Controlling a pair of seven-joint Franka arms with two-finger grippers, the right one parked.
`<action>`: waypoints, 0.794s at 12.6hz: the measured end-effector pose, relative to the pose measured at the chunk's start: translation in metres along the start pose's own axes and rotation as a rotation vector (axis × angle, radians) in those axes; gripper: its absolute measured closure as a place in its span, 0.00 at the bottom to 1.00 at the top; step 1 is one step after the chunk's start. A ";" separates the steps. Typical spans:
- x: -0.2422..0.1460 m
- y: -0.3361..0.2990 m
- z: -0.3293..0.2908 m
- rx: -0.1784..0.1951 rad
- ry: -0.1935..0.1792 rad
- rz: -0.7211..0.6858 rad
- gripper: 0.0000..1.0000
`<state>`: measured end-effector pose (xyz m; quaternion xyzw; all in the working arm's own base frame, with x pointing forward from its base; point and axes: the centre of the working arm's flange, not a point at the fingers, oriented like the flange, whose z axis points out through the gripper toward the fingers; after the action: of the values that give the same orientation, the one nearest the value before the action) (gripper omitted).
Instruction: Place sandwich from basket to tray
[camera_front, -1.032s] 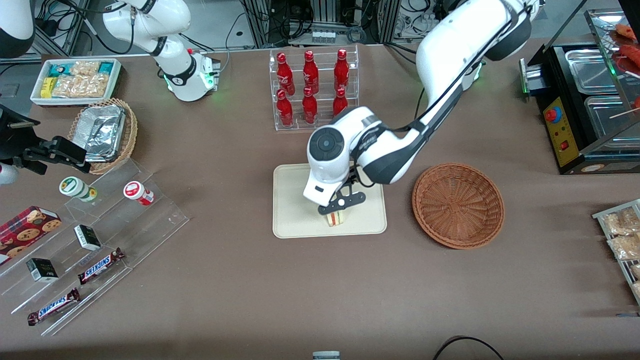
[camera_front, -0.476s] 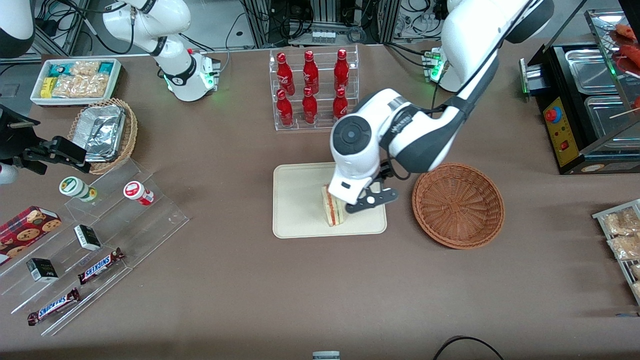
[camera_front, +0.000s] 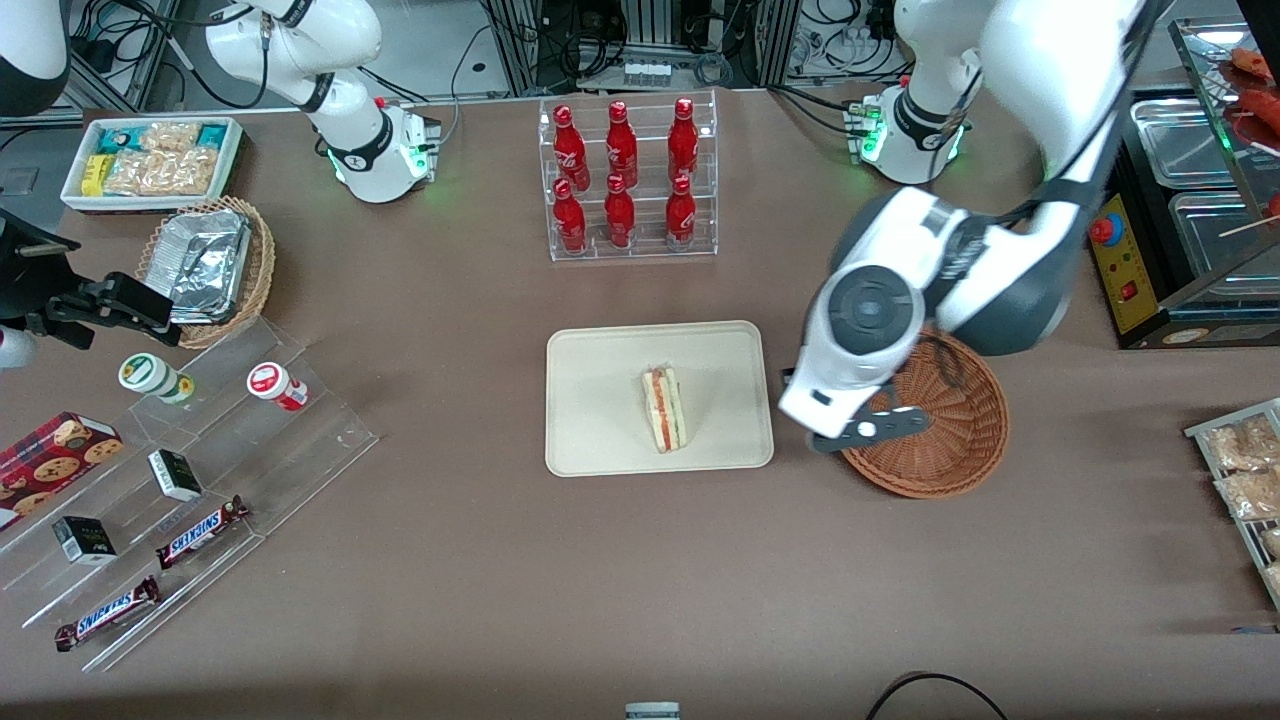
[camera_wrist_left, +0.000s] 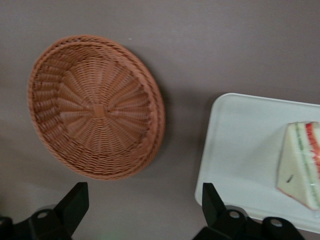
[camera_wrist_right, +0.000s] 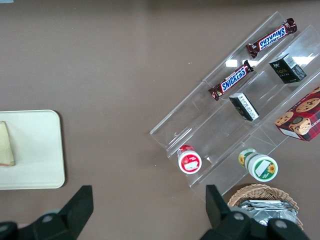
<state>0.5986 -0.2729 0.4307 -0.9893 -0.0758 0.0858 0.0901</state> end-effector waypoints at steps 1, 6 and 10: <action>0.005 -0.021 -0.001 -0.010 -0.015 0.008 0.00; 0.020 -0.103 0.000 0.006 -0.087 0.057 0.00; 0.014 -0.143 -0.020 -0.001 -0.115 0.081 0.00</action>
<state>0.5968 -0.1344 0.4749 -0.9851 -0.0408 0.1461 0.0815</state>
